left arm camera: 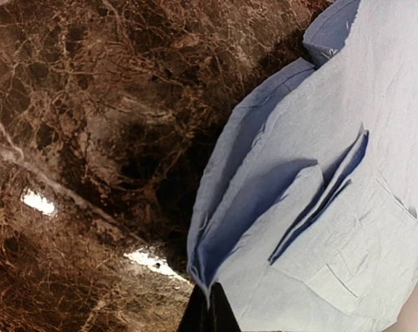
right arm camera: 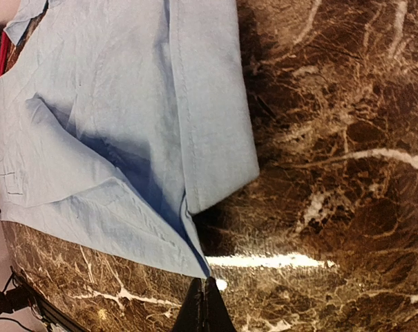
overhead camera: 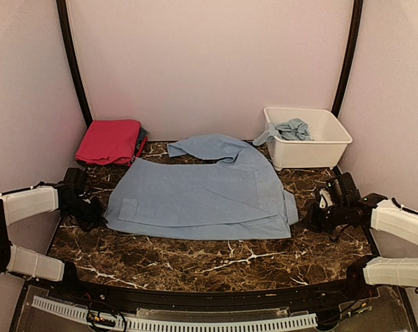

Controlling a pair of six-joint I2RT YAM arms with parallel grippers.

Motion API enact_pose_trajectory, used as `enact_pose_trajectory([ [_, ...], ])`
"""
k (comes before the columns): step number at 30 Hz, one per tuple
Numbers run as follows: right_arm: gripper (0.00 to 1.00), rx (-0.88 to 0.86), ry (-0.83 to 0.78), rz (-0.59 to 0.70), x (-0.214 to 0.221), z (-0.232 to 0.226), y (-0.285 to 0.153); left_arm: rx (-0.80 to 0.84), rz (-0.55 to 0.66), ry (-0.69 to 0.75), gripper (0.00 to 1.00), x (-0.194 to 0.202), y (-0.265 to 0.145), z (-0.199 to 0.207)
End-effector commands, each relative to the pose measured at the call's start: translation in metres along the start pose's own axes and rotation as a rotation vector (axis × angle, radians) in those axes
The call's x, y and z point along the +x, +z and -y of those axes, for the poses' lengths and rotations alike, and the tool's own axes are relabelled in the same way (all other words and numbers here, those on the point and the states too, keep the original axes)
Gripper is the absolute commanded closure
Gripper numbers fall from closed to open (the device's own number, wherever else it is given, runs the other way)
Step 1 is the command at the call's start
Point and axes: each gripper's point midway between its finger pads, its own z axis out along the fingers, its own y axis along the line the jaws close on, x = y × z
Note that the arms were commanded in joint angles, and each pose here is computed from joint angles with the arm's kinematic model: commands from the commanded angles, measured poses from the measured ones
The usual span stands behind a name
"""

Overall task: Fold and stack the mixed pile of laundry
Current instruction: Move the 1/3-folded shirt to the center of the board.

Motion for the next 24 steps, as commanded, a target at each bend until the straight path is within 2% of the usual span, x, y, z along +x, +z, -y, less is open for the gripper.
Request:
enact_pose_trajectory([
  [1,1.00,0.058,0.042,-0.029,0.011,0.012,-0.013,-0.014,-0.037,0.016,1.00,0.011,-0.008,-0.006],
  [2,1.00,0.049,0.042,-0.034,0.012,0.010,-0.015,-0.020,-0.050,0.015,1.00,0.014,-0.008,-0.007],
  [4,1.00,0.034,0.036,-0.048,0.014,0.006,-0.018,-0.010,-0.066,0.001,0.89,0.018,-0.010,-0.005],
  [5,0.95,0.010,0.021,-0.048,0.013,0.000,-0.021,-0.002,-0.072,-0.005,0.77,0.020,-0.012,-0.003],
  [6,0.85,-0.026,-0.006,-0.044,0.010,-0.008,-0.021,0.000,-0.075,-0.019,0.72,0.022,-0.016,-0.004],
  [7,0.77,-0.053,-0.022,-0.043,0.008,-0.014,-0.022,0.000,-0.063,-0.022,0.62,0.020,-0.019,-0.003],
  [8,0.70,-0.063,-0.036,-0.036,0.005,-0.017,-0.022,-0.010,-0.036,-0.027,0.57,0.018,-0.027,-0.005],
  [9,0.62,-0.085,-0.057,-0.025,0.000,-0.023,-0.021,-0.022,0.006,-0.026,0.46,0.010,-0.033,-0.006],
  [10,0.58,-0.117,-0.081,-0.021,-0.003,-0.031,-0.020,-0.005,0.044,-0.010,0.34,0.006,-0.042,-0.003],
  [12,0.54,-0.171,-0.120,-0.013,-0.013,-0.046,-0.017,0.036,0.124,0.040,0.24,-0.008,-0.058,0.009],
  [14,0.52,-0.220,-0.172,0.001,-0.027,-0.063,-0.012,0.114,0.168,0.119,0.22,-0.021,-0.069,0.033],
  [16,0.49,-0.251,-0.227,0.008,-0.042,-0.081,-0.006,0.222,0.162,0.203,0.18,-0.028,-0.070,0.064],
  [19,0.44,-0.284,-0.311,0.009,-0.067,-0.110,0.006,0.342,0.087,0.301,0.16,-0.028,-0.064,0.104],
  [24,0.44,-0.288,-0.389,-0.056,-0.080,-0.131,0.051,0.310,0.016,0.480,0.20,-0.019,-0.029,0.151],
])
